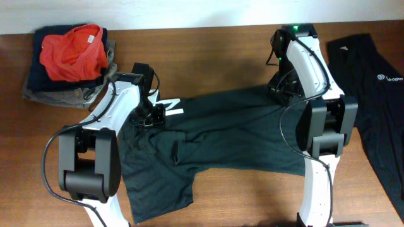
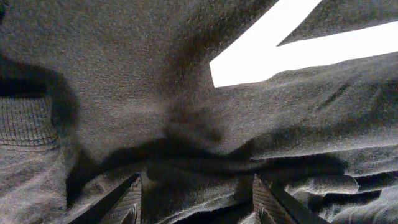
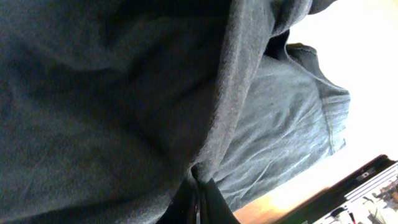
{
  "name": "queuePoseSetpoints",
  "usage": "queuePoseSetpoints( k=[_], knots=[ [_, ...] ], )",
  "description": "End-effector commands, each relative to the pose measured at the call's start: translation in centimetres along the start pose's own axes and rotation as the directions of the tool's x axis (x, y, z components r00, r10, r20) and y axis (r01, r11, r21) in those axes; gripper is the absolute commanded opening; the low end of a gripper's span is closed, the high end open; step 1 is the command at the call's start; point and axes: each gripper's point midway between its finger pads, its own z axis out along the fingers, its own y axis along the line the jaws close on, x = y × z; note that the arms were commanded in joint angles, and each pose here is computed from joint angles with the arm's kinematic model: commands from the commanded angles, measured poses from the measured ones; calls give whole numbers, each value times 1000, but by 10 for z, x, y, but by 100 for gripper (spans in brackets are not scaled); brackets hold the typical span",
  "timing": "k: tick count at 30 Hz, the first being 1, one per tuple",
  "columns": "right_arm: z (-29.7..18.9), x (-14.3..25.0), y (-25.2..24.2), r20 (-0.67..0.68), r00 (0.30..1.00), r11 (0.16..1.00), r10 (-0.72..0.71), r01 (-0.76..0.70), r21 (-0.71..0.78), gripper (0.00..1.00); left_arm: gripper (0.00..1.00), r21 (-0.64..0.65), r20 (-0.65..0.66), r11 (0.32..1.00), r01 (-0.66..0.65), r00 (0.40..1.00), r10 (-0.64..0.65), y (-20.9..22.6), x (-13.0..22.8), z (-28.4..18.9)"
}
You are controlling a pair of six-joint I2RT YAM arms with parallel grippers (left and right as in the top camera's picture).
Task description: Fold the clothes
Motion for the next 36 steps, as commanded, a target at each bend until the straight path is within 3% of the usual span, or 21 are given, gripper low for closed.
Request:
queuePoseSetpoints(
  k=[1, 16, 18, 20, 21, 27, 31, 36],
  knots=[
    [-9, 4, -4, 40, 998, 998, -50, 49, 27, 5, 56, -5, 12, 1000, -11, 1000, 11, 1, 0, -4],
    [26, 23, -22, -43, 995, 980, -88, 94, 176, 14, 56, -6, 11, 1000, -12, 1000, 12, 0, 0, -4],
    [30, 25, -25, -61, 994, 977, -90, 100, 187, 28, 56, -6, 12, 1000, -12, 1000, 12, 0, 0, -4],
    [32, 25, -27, -71, 991, 974, -115, 126, 189, 59, 56, -6, 12, 1000, -11, 1000, 11, 1, 0, -4],
    [32, 25, -27, -72, 989, 972, -129, 140, 188, 62, 56, -6, 12, 1000, -11, 1000, 11, 1, 0, -4],
    [25, 4, -35, -33, 996, 985, -84, 88, 149, 63, 56, -14, 13, 1000, -12, 1000, 12, 2, 0, -4],
    [27, -20, -41, -17, 1000, 998, -2, 3, 57, 70, 56, -20, 14, 1000, -11, 1000, 11, 3, 0, -4],
    [38, -45, -43, -37, 999, 996, 39, -41, -77, 70, 56, -20, 14, 1000, -11, 1000, 11, 3, 0, -4]
  ],
)
